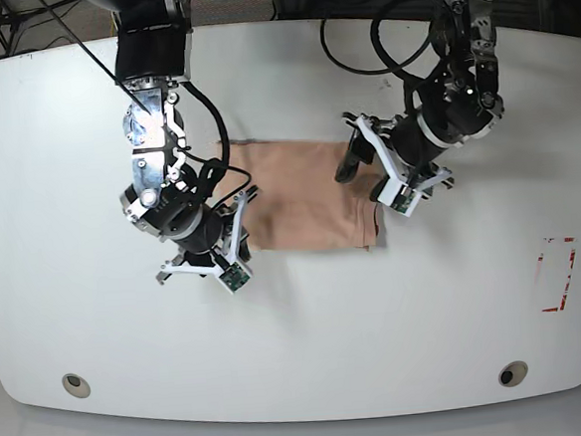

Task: Fold the T-shirt properly
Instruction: 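Grasp the folded bundle edges with both grippers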

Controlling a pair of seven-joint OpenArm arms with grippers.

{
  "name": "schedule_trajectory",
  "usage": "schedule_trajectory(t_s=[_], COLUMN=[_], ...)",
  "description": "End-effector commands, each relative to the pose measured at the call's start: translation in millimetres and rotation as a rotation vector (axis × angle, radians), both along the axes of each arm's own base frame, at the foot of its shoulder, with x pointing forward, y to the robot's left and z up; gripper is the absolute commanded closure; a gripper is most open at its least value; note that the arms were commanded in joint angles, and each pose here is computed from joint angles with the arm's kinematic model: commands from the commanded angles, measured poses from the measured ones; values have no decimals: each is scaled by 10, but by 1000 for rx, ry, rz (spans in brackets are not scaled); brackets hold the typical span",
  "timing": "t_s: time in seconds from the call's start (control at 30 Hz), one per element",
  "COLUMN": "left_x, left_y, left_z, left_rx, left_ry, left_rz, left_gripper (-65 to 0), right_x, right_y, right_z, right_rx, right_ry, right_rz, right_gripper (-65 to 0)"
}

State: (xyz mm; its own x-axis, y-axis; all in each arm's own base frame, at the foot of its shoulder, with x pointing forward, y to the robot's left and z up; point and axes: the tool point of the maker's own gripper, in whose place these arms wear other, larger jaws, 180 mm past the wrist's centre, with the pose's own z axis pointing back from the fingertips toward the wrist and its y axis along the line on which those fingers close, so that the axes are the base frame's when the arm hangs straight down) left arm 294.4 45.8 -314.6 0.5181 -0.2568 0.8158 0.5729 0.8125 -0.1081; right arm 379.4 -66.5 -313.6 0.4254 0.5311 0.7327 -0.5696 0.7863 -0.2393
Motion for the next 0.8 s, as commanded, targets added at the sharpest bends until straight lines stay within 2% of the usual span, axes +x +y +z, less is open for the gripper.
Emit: schedule_trajectory(t_s=[0.0,0.13,0.57,0.77], left_x=[24,35,95,222], left_y=[-214,-372,-331,-224], left_z=[146,174,-331,-657], left_rx=[-46,-81,-68,-42], left_ry=[-41,-38,113,208], left_rz=[-35,-49,-29,-9], left_gripper=[-251,-193,-190,-190], right_x=[77,85,34,-104], right_y=[0,-56,127,43], right_z=[57,-74,-691,-834], right_rx=[11,18,198,224], right_ry=[-21,1,80,97], right_rz=[28,36,51,26], right_gripper=[-84,-82,-81,-79])
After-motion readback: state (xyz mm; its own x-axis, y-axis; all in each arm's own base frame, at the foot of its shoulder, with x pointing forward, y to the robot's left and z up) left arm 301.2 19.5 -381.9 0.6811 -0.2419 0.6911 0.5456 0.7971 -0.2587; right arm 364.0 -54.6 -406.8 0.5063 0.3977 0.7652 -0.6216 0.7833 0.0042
